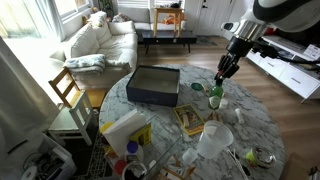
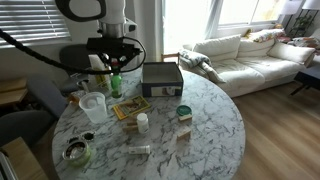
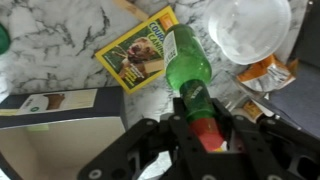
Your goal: Pick up the clear cup and pour the white shades onto the table, put the clear cup onto the table, pick up the tabasco and put it in the clear cup, pick up the clear cup with the tabasco and put it into the clear storage container
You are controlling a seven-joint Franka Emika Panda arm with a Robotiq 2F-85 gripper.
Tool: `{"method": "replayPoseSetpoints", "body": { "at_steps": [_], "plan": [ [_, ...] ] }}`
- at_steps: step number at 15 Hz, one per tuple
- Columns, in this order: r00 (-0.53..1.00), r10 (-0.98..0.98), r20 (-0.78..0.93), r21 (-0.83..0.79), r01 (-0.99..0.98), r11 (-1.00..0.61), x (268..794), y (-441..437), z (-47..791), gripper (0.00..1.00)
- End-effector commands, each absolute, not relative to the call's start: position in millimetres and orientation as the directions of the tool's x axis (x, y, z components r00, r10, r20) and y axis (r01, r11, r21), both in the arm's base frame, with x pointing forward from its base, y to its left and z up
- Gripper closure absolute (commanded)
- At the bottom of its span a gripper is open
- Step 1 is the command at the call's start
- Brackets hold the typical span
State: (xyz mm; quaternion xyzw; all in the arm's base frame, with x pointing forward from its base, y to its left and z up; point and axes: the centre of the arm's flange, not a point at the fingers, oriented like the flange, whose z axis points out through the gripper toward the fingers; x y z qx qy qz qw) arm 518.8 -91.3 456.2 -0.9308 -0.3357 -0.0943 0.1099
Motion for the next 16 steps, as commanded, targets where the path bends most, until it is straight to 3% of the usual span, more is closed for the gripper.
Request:
{"method": "replayPoseSetpoints", "body": {
  "at_steps": [1, 8, 16],
  "plan": [
    [0.719, 0.625, 0.305, -0.242, 0.693, -0.679, 487.7, -81.0, 481.4, 0.92],
    [0.675, 0.647, 0.355, -0.367, 0.737, -0.567, 451.8, -55.2, 455.5, 0.92],
    [0.653, 0.652, 0.386, -0.211, 0.751, -0.626, 449.8, -43.9, 405.5, 0.92]
  ]
}}
